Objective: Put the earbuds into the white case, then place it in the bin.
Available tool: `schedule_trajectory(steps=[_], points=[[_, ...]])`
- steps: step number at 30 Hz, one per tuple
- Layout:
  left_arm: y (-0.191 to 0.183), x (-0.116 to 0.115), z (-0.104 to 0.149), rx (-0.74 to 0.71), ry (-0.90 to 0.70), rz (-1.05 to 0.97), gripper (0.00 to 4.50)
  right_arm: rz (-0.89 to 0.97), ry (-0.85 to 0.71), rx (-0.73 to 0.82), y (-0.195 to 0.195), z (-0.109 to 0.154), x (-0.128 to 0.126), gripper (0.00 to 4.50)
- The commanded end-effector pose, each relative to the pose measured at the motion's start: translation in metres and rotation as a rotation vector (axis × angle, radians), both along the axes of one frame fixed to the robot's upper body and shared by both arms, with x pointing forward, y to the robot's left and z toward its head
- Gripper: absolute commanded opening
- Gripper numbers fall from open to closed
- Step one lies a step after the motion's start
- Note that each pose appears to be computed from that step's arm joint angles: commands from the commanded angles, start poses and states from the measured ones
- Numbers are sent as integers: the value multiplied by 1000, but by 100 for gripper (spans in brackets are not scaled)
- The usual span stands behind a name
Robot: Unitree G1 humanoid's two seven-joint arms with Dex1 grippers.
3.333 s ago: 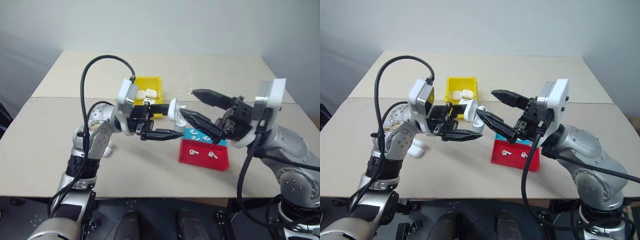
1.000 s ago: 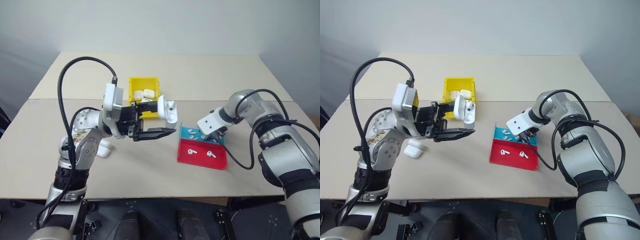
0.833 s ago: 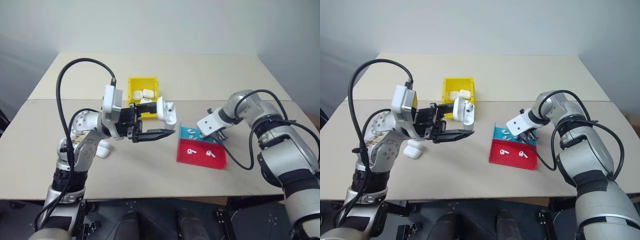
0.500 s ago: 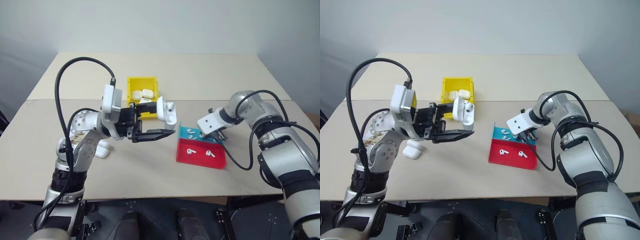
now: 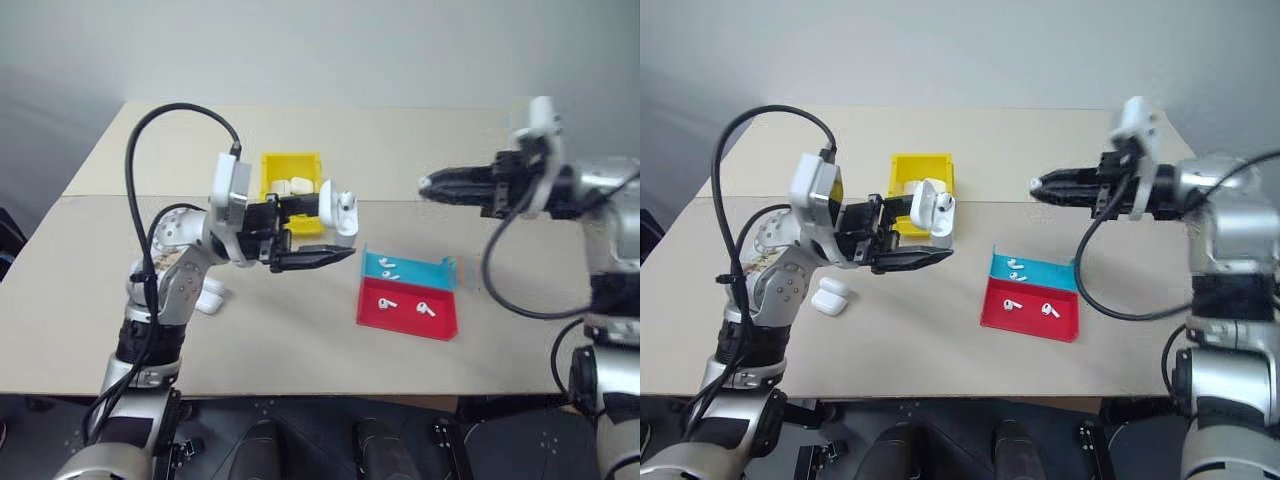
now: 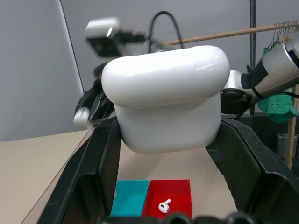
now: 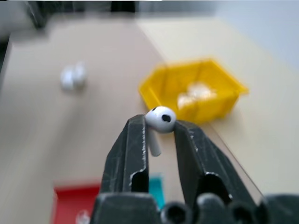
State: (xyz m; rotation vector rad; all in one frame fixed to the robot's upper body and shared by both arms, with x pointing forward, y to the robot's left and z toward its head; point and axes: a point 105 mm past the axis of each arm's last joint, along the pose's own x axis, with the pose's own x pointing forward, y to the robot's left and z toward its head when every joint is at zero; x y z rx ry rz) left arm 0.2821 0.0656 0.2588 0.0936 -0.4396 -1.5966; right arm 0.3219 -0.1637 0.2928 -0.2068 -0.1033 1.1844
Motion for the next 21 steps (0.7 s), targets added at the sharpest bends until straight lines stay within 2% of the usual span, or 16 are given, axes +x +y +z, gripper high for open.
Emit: schedule_trajectory(steps=[1, 6, 13, 21], points=[[-6, -2, 12, -15, -30, -46, 278, 26, -18, 239, 19, 33, -41, 63], [-11, 0, 10, -3, -21, -78, 278, 39, 17, 426, 44, 36, -68, 63], [-14, 1, 10, 3, -18, -103, 278, 47, 50, 406, 69, 14, -88, 63], [-12, 2, 9, 10, -17, -101, 278, 94, 58, 391, 85, 12, -97, 63]])
